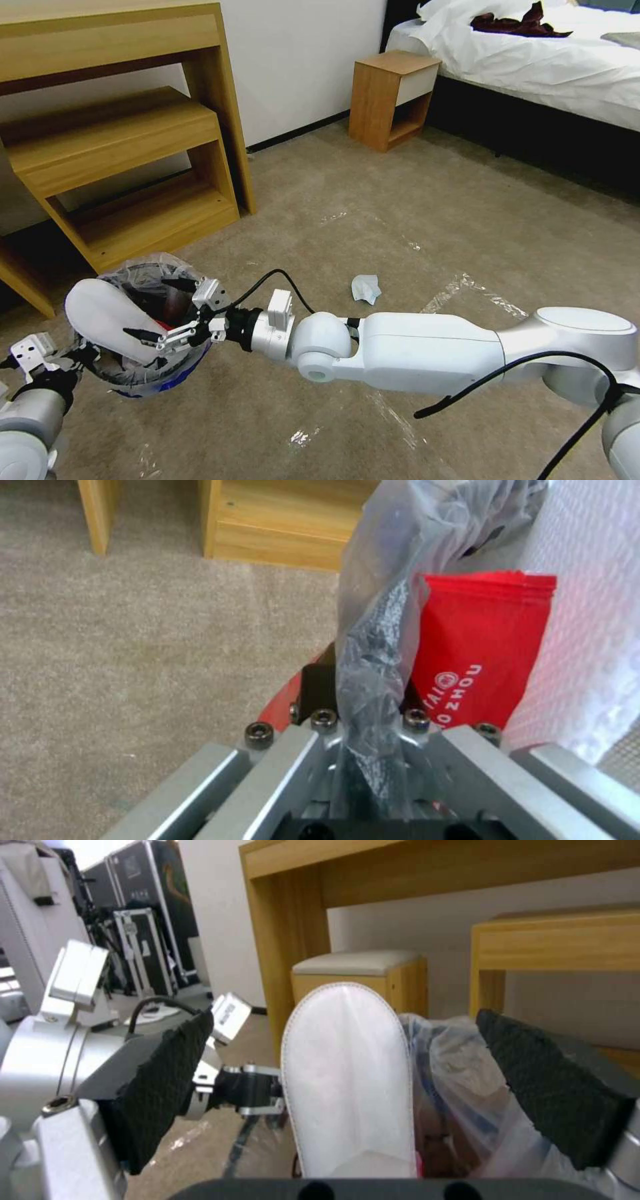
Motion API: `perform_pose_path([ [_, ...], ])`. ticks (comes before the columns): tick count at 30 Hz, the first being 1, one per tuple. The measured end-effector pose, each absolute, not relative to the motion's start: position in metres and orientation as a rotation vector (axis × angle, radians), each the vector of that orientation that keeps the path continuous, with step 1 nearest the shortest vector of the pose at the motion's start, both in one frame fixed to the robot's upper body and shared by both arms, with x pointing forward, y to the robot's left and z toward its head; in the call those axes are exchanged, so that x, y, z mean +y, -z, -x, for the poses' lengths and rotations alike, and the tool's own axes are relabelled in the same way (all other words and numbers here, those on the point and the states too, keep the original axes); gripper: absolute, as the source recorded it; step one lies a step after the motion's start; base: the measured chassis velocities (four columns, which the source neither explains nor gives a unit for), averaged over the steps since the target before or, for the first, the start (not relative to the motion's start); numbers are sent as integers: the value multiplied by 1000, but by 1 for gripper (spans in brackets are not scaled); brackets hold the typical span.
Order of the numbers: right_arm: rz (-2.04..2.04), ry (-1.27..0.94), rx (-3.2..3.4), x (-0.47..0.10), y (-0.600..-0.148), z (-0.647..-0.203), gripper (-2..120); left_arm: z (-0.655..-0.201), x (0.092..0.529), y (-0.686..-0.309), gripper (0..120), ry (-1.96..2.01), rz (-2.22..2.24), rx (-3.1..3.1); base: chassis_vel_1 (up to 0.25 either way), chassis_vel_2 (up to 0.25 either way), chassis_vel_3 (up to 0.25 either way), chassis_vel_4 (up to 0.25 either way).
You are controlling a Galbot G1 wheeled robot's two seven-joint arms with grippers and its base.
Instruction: Pick up the trash bin and place the garbage on the floor into it.
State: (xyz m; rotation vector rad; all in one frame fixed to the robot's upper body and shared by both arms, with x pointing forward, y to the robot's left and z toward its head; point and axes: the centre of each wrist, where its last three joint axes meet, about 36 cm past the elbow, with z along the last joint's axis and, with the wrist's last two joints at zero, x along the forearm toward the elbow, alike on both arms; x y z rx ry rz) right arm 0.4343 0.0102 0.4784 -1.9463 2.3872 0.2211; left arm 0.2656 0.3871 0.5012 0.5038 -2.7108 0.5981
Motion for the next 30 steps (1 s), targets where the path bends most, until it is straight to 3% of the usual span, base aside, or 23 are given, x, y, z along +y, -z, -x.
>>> perform_pose_path([
  [9, 1905, -250, 2369, 17, -484, -440, 100, -266, 388, -500, 1, -602, -509, -2711, 0, 0, 0, 0],
  [18, 1740, -405, 2297, 17, -525, -455, 100, -266, 390, -498, 1, -601, -520, -2709, 0, 0, 0, 0],
  [20, 1542, -502, 2172, -8, -567, -485, 100, -266, 391, -499, 1, -601, -530, -2715, 0, 0, 0, 0],
  [30, 1109, -564, 2121, -118, -624, -522, 100, -262, 395, -505, 1, -590, -561, -2738, 0, 0, 0, 0],
])
